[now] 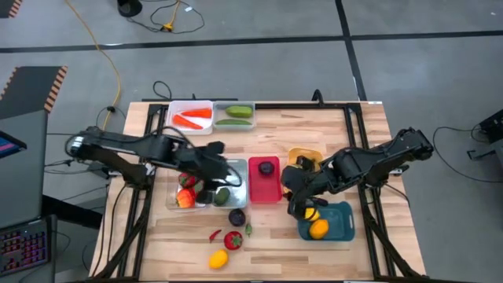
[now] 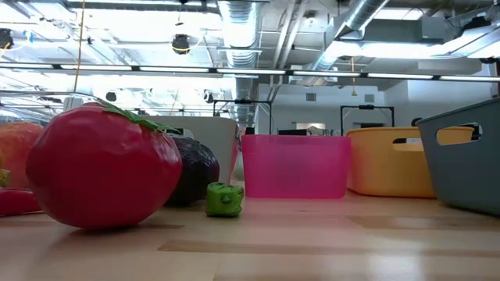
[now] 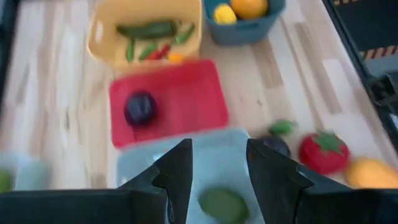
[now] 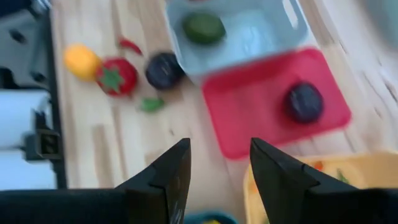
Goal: Sort produce into baskets
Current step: Put the lemon into the blue bin
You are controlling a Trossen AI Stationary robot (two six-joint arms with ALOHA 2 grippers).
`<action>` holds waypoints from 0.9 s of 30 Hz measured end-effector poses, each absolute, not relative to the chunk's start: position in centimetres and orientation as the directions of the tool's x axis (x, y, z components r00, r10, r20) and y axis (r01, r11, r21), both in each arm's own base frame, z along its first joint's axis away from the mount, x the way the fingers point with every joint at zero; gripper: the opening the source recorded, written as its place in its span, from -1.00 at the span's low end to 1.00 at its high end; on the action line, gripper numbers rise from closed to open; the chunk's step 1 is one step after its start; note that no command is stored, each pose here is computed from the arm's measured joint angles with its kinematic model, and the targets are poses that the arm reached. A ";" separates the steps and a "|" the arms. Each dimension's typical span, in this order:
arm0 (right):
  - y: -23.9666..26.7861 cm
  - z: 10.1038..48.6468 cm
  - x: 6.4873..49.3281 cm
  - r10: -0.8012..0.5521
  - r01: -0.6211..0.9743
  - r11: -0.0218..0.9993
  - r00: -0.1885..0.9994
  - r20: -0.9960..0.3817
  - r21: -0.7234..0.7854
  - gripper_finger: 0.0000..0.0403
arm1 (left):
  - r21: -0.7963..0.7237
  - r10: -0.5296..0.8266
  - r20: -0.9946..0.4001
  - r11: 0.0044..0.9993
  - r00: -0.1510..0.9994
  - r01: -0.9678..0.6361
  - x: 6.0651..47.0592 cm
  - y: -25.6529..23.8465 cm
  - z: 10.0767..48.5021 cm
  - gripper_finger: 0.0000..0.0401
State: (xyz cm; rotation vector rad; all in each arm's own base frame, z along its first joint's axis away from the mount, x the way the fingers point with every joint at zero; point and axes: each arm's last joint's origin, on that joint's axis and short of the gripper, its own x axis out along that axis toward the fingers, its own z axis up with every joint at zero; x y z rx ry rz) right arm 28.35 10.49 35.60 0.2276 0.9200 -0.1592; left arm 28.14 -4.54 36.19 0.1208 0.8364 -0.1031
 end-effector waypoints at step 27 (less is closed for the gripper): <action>12.8 32.8 32.4 0.028 0.186 0.964 0.641 -0.767 0.191 -0.05 | -0.178 -0.104 -0.813 0.981 0.573 -0.075 21.4 -9.4 32.3 -0.31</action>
